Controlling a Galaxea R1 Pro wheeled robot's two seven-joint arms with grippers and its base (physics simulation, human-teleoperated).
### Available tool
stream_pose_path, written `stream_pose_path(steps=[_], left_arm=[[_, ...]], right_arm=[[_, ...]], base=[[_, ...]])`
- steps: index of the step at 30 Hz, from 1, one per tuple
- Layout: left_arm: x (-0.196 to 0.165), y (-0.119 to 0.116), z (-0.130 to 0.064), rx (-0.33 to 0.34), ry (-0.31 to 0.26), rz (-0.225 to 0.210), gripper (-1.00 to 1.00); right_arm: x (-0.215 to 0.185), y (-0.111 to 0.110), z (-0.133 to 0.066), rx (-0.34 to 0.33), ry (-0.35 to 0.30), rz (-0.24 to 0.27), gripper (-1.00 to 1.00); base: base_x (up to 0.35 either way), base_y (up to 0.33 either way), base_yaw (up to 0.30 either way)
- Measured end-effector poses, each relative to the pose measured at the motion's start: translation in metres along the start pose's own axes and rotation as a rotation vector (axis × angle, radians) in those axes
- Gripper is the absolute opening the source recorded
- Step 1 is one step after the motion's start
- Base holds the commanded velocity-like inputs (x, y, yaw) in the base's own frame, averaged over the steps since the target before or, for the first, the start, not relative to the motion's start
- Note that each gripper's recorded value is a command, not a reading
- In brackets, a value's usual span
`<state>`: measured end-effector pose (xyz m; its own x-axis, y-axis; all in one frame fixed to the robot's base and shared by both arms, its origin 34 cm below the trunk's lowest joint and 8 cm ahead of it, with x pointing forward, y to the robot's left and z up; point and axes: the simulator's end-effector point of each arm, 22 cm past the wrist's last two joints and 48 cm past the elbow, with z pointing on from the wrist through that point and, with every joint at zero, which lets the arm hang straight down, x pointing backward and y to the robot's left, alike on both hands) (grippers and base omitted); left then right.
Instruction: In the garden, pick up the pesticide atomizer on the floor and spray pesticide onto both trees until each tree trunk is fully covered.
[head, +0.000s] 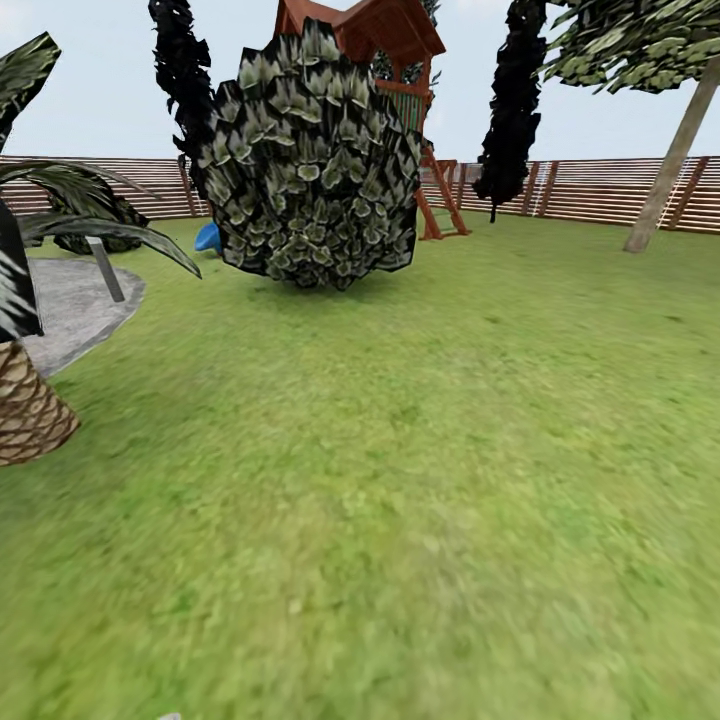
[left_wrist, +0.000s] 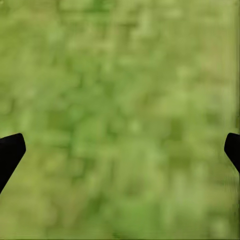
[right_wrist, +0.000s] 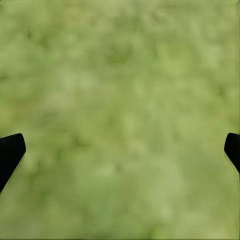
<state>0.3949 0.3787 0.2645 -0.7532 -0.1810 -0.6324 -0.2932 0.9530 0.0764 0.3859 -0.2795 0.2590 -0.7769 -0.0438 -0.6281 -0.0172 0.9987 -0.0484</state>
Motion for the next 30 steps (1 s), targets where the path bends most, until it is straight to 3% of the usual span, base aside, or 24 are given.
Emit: stream_pose_path(steps=[30], left_arm=[[-0.0001, 0.0, 0.0, 0.0, 0.0, 0.0, 1.0]], right_arm=[[0.0, 0.0, 0.0, 0.0, 0.0, 0.0, 1.0]], base=[[0.338, -0.115, 0.101]])
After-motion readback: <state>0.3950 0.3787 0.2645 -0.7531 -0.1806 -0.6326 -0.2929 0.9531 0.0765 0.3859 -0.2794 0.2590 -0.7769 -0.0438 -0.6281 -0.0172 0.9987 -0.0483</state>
